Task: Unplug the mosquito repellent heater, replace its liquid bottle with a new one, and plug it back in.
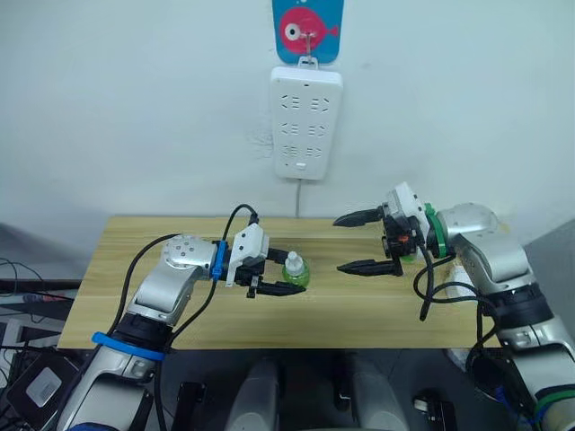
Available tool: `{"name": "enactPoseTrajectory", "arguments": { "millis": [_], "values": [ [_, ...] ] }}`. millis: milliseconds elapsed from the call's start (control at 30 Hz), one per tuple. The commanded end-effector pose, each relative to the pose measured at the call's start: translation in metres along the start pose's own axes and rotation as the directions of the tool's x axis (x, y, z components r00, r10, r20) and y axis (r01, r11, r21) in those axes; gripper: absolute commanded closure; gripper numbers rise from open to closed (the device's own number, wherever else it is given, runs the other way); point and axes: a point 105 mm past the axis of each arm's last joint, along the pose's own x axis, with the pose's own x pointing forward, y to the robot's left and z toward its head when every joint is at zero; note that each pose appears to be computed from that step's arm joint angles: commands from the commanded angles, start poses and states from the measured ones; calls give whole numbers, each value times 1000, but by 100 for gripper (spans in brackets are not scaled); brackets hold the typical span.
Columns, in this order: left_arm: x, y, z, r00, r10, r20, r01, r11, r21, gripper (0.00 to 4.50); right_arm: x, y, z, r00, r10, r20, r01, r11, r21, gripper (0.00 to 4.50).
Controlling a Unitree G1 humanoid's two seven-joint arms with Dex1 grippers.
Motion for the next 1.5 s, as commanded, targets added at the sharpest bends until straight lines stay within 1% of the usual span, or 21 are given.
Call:
{"name": "enactPoseTrajectory", "arguments": {
  "millis": [33, 167, 267, 433, 600, 767, 867, 1000, 1100, 1200, 1300, 1500],
  "values": [
    [-4, 11, 9, 994, 101, 29, -101, 995, 12, 223, 12, 2, 22, 990, -127, 58, 131, 990, -60, 2],
    [-1, 21, 14, 986, 160, 54, -160, 987, -2, 223, 40, 4, 33, 965, -234, 120, 241, 970, -43, 2],
    [4, 21, 19, 986, 152, 62, -153, 988, 3, 223, 55, 5, 34, 960, -246, 132, 254, 966, -45, 2],
    [8, 24, 22, 988, 141, 67, -142, 990, 11, 223, 61, -7, 33, 949, -286, 136, 296, 954, -57, 2],
    [11, 22, 22, 989, 134, 70, -135, 991, 12, 223, 64, -13, 32, 939, -316, 135, 326, 944, -59, 2],
    [10, 21, 21, 988, 136, 70, -137, 991, 7, 223, 57, -16, 32, 934, -333, 132, 342, 938, -51, 2],
    [6, 20, 18, 988, 141, 61, -142, 990, 4, 223, 36, -15, 30, 937, -331, 112, 339, 939, -54, 2],
    [2, 22, 17, 987, 150, 53, -151, 989, 2, 223, 18, -8, 27, 952, -296, 80, 301, 952, -55, 2],
    [1, 23, 17, 987, 152, 51, -152, 988, 2, 223, 15, -1, 29, 964, -256, 79, 260, 965, -47, 2],
    [1, 25, 17, 987, 153, 51, -153, 988, 4, 223, 22, 4, 33, 970, -219, 107, 223, 975, -25, 2],
    [3, 27, 19, 987, 152, 54, -153, 988, 9, 223, 41, 9, 37, 972, -196, 132, 200, 980, -20, 2],
    [6, 23, 19, 990, 131, 55, -132, 991, 13, 223, 74, -1, 42, 955, -250, 160, 258, 966, -31, 2]
  ]
}}
